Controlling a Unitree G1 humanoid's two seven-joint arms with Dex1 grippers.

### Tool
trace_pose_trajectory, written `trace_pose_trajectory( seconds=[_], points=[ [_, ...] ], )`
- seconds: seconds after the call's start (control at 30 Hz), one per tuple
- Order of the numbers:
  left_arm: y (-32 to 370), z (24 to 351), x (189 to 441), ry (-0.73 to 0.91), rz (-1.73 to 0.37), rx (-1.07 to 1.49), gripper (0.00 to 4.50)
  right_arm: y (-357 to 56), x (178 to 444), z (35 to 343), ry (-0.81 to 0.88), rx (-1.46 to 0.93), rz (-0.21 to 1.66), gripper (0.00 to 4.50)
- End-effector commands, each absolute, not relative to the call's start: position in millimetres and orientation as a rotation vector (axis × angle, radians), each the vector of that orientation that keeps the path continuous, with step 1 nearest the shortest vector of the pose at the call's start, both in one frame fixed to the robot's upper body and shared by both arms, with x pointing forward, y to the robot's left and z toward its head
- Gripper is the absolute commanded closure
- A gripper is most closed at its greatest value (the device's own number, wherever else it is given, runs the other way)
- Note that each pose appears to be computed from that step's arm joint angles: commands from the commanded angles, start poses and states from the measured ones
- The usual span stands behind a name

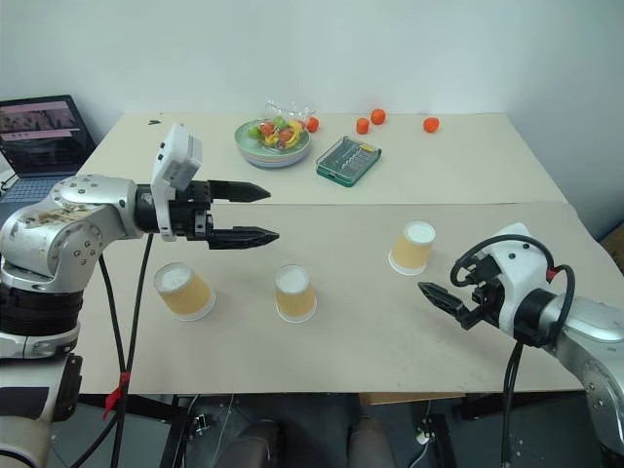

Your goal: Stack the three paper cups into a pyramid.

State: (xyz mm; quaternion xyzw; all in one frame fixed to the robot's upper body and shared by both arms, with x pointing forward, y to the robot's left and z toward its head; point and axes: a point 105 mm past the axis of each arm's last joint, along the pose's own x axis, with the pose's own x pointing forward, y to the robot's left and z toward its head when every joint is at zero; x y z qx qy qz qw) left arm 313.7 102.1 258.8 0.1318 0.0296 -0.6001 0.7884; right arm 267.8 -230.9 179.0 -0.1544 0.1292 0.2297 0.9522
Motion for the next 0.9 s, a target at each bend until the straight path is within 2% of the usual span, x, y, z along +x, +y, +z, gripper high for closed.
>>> trace_pose_trajectory(
  seconds=[0.03,0.27,0.5,0.63,0.9],
  points=[
    [98,272,313,0.009,-1.306,0.312,0.00,-234,279,173,0.201,-0.337,0.448,0.06],
    [96,272,313,0.006,-1.298,0.323,0.00,-232,309,152,0.154,-0.342,0.479,0.06],
    [98,274,313,-0.001,-1.284,0.315,0.00,-233,329,149,0.119,-0.340,0.498,0.06],
    [103,268,317,0.011,-1.249,0.351,0.00,-234,351,155,0.089,-0.333,0.504,0.06],
    [107,267,313,0.011,-1.235,0.353,0.00,-222,371,164,0.054,-0.324,0.554,0.06]
  ],
)
